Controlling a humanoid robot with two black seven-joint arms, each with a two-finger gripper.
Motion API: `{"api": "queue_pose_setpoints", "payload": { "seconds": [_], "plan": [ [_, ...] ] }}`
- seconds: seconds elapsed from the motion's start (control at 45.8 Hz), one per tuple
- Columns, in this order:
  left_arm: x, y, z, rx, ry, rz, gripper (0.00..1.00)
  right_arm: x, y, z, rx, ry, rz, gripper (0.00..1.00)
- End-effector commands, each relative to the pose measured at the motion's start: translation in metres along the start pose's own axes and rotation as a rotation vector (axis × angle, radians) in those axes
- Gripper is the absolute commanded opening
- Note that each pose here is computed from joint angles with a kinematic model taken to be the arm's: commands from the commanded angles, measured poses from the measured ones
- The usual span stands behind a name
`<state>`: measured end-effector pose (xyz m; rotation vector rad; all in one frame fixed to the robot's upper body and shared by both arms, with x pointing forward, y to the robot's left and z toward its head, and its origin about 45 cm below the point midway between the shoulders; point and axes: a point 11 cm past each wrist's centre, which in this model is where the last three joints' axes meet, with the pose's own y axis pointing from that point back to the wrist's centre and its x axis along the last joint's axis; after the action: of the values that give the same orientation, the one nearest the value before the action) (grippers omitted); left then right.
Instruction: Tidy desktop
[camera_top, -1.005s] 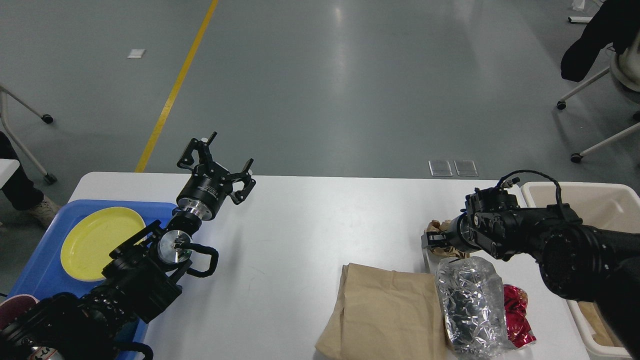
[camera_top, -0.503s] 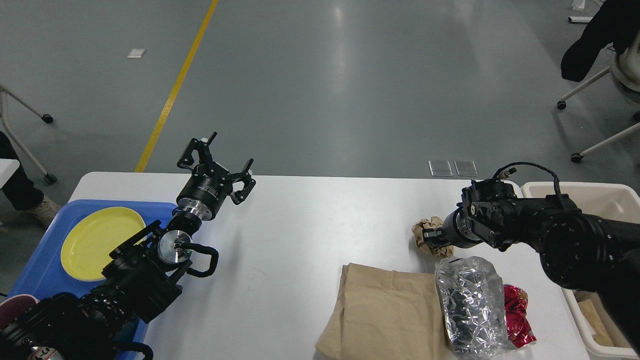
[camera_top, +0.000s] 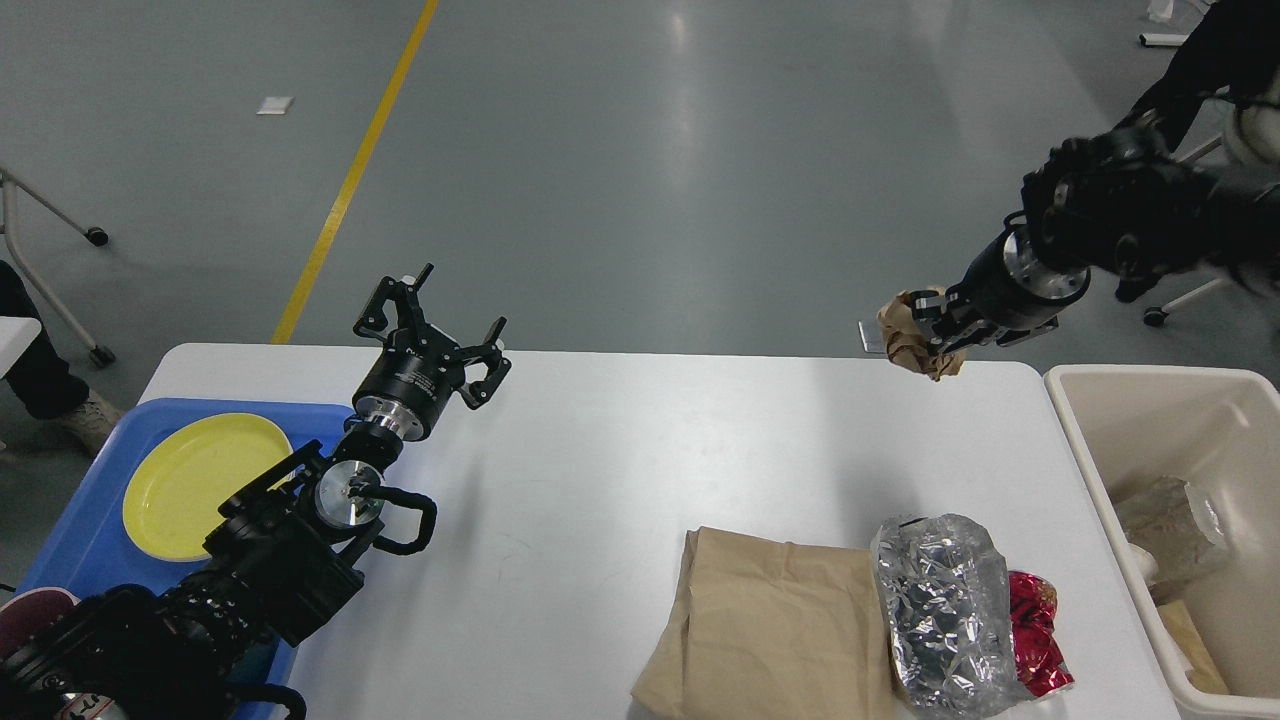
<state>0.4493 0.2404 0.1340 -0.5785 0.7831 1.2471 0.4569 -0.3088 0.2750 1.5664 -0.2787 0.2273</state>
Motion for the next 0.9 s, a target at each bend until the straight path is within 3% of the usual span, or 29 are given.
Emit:
{"api": "queue_pose_setpoints", "payload": {
  "seconds": [0.0, 0.153, 0.328, 0.568, 0.874],
  "plan": [
    [0.000, 0.000, 0.000, 0.000, 0.000, 0.000, 0.98, 0.019, 0.049, 0.019, -0.053, -0.021, 0.007, 0.00],
    [0.000, 0.000, 0.000, 0.000, 0.000, 0.000, 0.98, 0.034, 0.098, 0.072, -0.145, -0.092, 0.093, 0.00],
    [0.000, 0.000, 0.000, 0.000, 0.000, 0.000, 0.98, 0.026, 0.119, 0.156, -0.252, -0.217, 0.175, 0.00],
    [0.000, 0.000, 0.000, 0.000, 0.000, 0.000, 0.98, -0.043, 0.076, 0.266, -0.380, -0.355, 0.264, 0.00],
    [0.000, 0.000, 0.000, 0.000, 0.000, 0.000, 0.98, -0.114, 0.021, 0.322, -0.456, -0.410, 0.410, 0.00]
  ]
}}
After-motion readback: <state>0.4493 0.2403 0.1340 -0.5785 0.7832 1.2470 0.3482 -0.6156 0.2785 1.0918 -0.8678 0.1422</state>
